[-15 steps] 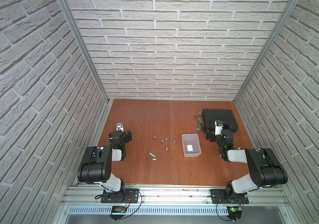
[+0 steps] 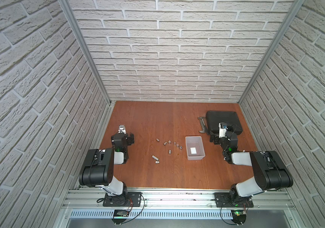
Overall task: Put the socket on the desktop into the storage box
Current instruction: Pick up the socket head at the center of the board, then place the socket head in the storage box, then pick up the socket head at the center of the board.
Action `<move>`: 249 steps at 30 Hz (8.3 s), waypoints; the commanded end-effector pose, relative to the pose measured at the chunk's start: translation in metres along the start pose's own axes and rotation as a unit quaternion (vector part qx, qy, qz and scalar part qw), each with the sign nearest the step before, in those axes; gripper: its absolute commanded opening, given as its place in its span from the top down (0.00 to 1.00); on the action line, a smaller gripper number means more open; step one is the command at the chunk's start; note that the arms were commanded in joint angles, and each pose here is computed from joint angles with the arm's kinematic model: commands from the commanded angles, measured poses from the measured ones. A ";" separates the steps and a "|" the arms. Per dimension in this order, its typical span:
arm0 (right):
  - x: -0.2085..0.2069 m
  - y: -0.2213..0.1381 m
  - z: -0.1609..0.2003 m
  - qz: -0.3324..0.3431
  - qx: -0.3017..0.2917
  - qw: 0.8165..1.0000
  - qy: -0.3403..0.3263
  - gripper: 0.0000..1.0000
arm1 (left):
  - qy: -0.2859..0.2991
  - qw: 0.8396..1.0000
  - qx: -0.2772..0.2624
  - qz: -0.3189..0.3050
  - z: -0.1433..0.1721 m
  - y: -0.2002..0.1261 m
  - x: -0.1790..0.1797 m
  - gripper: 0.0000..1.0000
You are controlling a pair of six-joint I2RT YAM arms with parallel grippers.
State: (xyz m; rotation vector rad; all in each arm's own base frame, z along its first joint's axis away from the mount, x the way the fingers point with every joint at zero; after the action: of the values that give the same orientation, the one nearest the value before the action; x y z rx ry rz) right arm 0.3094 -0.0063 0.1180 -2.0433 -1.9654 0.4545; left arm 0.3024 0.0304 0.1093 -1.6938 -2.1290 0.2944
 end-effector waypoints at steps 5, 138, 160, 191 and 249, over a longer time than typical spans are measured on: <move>-0.002 0.000 -0.009 0.004 -0.019 1.000 0.003 0.00 | -0.001 1.000 -0.028 0.000 -0.012 0.001 0.001 0.02; 0.135 -0.156 -0.092 -0.072 0.192 0.973 0.107 0.54 | 0.034 0.896 0.391 0.207 -0.006 -0.127 -0.270 1.00; 0.135 -0.139 -0.087 -0.050 0.234 0.963 0.125 0.53 | -0.072 0.867 0.262 0.417 -0.105 -0.178 -0.254 1.00; 0.066 -0.119 -0.047 0.019 0.304 0.922 0.239 0.54 | 0.019 0.827 0.267 0.495 -0.084 -0.182 -0.362 1.00; 0.253 -0.075 -0.057 -0.061 0.381 0.922 -0.007 0.52 | -0.125 0.928 0.228 0.268 -0.073 -0.148 -0.176 0.51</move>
State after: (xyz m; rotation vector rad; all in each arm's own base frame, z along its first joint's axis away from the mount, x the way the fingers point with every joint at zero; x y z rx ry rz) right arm 0.2742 0.2502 0.1927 -1.3459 -1.5746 0.9551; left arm 0.2329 -0.1839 0.1965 -1.9402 -1.4923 1.1210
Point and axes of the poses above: each gripper's point midway between its finger pads, its own y axis out along the fingers, its own x axis along the line the jaws close on, z = x × y, the point moved 9 cm from there along -y, back along the fingers, and after that the axes turned 1 degree about y, right-handed, at the moved point
